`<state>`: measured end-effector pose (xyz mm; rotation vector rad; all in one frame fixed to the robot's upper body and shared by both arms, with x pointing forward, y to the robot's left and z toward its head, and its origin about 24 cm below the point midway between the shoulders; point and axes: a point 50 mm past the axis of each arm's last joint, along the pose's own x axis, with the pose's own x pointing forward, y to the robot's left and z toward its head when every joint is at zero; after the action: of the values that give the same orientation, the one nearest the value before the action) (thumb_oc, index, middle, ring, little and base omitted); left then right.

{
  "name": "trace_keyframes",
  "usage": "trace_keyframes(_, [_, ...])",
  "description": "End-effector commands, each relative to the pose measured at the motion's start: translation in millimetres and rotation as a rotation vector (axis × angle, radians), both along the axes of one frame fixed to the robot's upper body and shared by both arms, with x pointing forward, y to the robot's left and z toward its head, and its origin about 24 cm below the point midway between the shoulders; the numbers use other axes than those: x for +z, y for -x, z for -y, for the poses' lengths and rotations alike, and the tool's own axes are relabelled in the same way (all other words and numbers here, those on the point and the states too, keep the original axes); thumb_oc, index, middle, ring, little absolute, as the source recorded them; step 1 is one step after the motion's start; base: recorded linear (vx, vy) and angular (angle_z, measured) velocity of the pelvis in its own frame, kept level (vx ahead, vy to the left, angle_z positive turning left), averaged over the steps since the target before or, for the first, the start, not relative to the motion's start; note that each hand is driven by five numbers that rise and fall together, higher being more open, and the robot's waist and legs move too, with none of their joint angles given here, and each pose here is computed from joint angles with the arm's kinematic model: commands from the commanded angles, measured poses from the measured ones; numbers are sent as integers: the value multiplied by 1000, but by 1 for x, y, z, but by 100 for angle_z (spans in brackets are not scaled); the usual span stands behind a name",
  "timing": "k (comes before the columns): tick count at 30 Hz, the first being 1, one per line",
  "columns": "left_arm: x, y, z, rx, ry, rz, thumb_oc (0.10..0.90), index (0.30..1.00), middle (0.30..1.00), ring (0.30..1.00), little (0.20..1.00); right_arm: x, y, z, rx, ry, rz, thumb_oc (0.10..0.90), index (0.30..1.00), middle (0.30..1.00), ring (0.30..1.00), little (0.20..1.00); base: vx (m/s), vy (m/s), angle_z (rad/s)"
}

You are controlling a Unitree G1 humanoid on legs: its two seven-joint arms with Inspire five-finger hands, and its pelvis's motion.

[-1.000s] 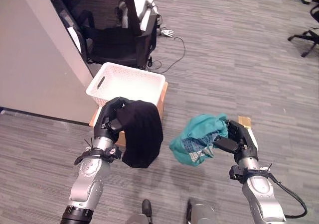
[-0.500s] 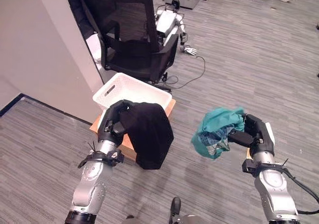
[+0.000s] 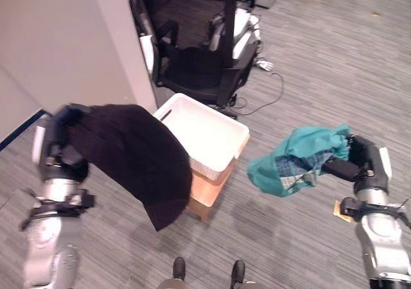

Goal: Pick up bed clothes into laundry basket.

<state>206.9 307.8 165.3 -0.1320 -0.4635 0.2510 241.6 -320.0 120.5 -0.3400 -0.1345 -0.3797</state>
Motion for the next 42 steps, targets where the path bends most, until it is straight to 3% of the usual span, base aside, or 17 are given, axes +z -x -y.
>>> trace_keyframes(1, [46, 14, 2, 26, -137, 259, 400, 300, 300, 300, 300, 92, -16, 15, 17, 165, 314, 400, 300, 300, 300, 300, 69, 50, 27])
trace_keyframes(7, [40, 10, 11, -37, -107, 239, 400, 300, 300, 300, 300, 142, -41, 24, 78, 262, 298, 400, 300, 300, 300, 300, 37, 21, 23])
trace_keyframes(12, [30, 5, 21, -96, -76, 198, 400, 300, 300, 300, 300, 192, -61, 3, 149, 368, 333, 400, 300, 300, 300, 300, 14, 15, 13])
trace_keyframes(16, [24, 2, 28, -141, -61, 163, 400, 300, 300, 300, 300, 225, -73, -5, 99, 517, 308, 400, 300, 300, 300, 300, 0, 9, 18])
trace_keyframes(21, [18, 0, 33, -180, -36, 136, 400, 300, 300, 300, 300, 252, -90, -14, 48, 586, 278, 400, 300, 300, 300, 300, 12, 20, 15])
trace_keyframes(33, [16, -6, 39, -225, -29, 121, 400, 300, 300, 300, 300, 267, -111, -32, 6, 720, 193, 400, 300, 300, 300, 300, 4, 13, 10])
trace_keyframes(42, [11, -8, 46, -254, -15, 103, 400, 300, 300, 300, 300, 244, -123, -42, 54, 783, 108, 400, 300, 300, 300, 300, -1, 3, 1])
